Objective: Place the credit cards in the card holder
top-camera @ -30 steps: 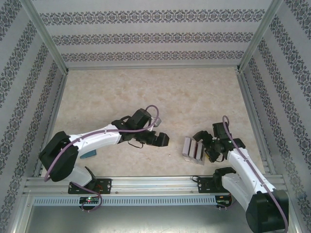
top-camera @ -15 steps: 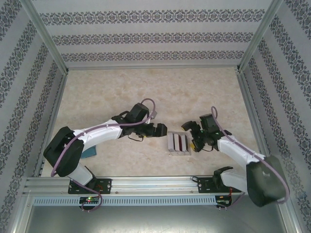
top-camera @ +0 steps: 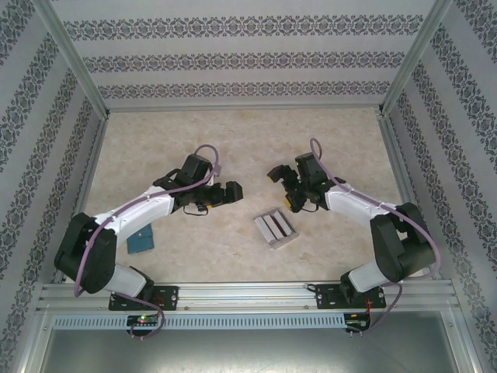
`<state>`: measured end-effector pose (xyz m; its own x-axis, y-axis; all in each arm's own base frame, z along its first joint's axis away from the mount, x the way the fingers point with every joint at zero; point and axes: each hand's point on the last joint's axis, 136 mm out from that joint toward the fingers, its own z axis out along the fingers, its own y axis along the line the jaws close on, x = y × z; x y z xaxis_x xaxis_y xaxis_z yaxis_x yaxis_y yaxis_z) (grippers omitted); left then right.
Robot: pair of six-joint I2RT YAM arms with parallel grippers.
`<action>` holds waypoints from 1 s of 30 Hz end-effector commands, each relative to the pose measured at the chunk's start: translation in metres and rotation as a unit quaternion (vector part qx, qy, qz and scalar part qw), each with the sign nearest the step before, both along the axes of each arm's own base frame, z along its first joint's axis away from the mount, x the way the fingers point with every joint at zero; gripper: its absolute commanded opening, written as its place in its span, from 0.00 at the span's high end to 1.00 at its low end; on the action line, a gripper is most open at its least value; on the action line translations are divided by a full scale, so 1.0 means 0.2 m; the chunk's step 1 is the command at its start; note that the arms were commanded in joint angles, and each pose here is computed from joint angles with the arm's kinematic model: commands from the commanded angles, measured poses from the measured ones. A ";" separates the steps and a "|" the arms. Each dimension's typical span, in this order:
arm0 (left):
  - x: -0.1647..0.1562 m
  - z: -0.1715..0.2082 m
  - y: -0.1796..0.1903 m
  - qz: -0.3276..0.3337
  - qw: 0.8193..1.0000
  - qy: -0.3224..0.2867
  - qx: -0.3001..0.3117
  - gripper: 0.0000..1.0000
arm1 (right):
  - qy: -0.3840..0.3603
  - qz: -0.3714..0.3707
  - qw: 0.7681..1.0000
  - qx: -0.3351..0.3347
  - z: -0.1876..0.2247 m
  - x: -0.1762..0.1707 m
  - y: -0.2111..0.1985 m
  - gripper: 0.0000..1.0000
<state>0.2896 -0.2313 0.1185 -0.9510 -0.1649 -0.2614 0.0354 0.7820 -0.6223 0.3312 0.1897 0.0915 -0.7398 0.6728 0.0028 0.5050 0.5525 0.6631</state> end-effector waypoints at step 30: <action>-0.11 -0.07 0.44 0.055 0.993 0.036 0.099 0.00 | -0.088 0.473 0.758 -0.440 0.00 -0.73 0.29 0.42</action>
